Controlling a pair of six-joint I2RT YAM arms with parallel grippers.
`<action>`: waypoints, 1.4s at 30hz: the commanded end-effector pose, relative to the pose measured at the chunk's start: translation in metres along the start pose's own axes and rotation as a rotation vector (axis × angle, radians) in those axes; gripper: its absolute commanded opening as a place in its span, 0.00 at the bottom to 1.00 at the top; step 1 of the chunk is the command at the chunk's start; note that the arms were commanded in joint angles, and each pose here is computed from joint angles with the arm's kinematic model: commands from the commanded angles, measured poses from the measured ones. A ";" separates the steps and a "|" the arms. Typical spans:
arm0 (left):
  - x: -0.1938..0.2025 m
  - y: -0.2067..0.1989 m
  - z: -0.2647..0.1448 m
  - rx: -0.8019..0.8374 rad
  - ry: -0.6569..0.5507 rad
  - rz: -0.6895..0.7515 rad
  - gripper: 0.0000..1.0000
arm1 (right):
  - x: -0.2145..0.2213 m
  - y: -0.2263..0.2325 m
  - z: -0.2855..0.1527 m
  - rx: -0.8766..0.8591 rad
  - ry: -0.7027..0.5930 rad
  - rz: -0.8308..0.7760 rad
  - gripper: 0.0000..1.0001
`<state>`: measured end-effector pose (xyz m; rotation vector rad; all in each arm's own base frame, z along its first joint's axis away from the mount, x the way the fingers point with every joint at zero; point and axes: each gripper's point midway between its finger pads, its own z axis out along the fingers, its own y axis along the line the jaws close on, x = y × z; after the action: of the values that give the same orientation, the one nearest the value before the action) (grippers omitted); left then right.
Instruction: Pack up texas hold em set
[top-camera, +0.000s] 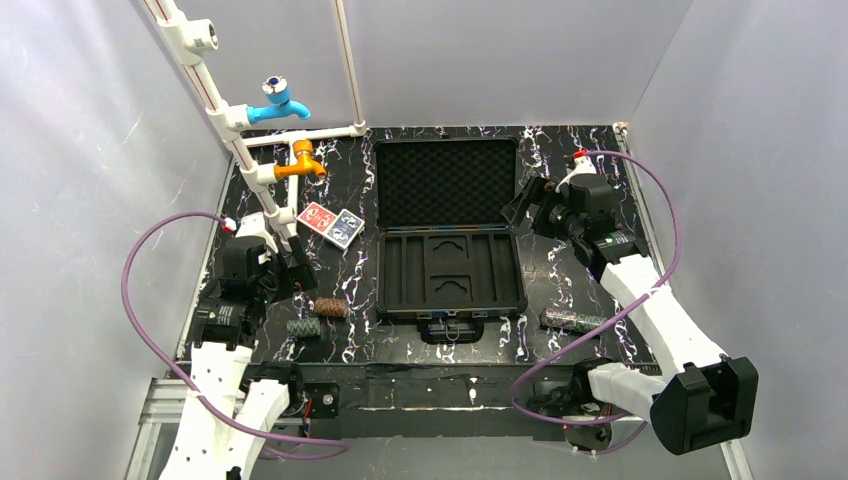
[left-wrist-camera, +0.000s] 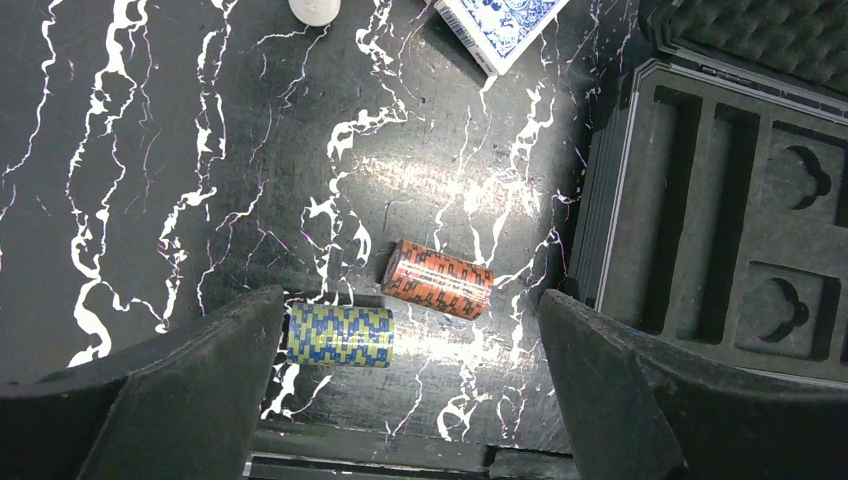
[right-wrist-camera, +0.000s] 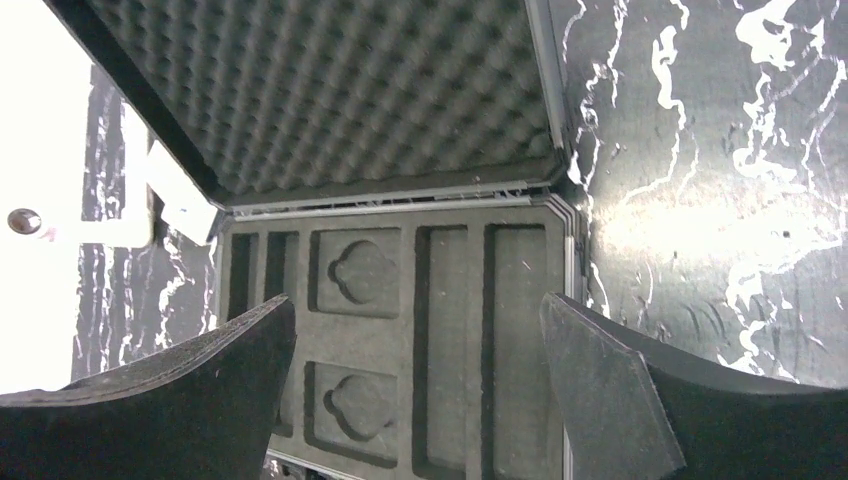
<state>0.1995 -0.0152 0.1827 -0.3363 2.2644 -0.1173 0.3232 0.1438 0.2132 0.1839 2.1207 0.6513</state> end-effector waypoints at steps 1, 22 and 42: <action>0.008 -0.001 0.002 0.006 0.042 0.013 0.99 | 0.004 -0.008 -0.011 0.067 0.027 -0.001 1.00; 0.006 0.006 -0.004 -0.013 -0.038 0.005 1.00 | 0.008 -0.098 -0.088 0.689 0.057 0.045 1.00; 0.009 0.006 -0.004 -0.029 -0.064 0.064 0.99 | 0.047 -0.152 -0.133 1.028 0.158 0.222 1.00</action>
<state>0.1916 -0.0166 0.1823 -0.2816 2.2120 -0.0871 0.2153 -0.0119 0.1619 0.8746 2.4342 -0.3331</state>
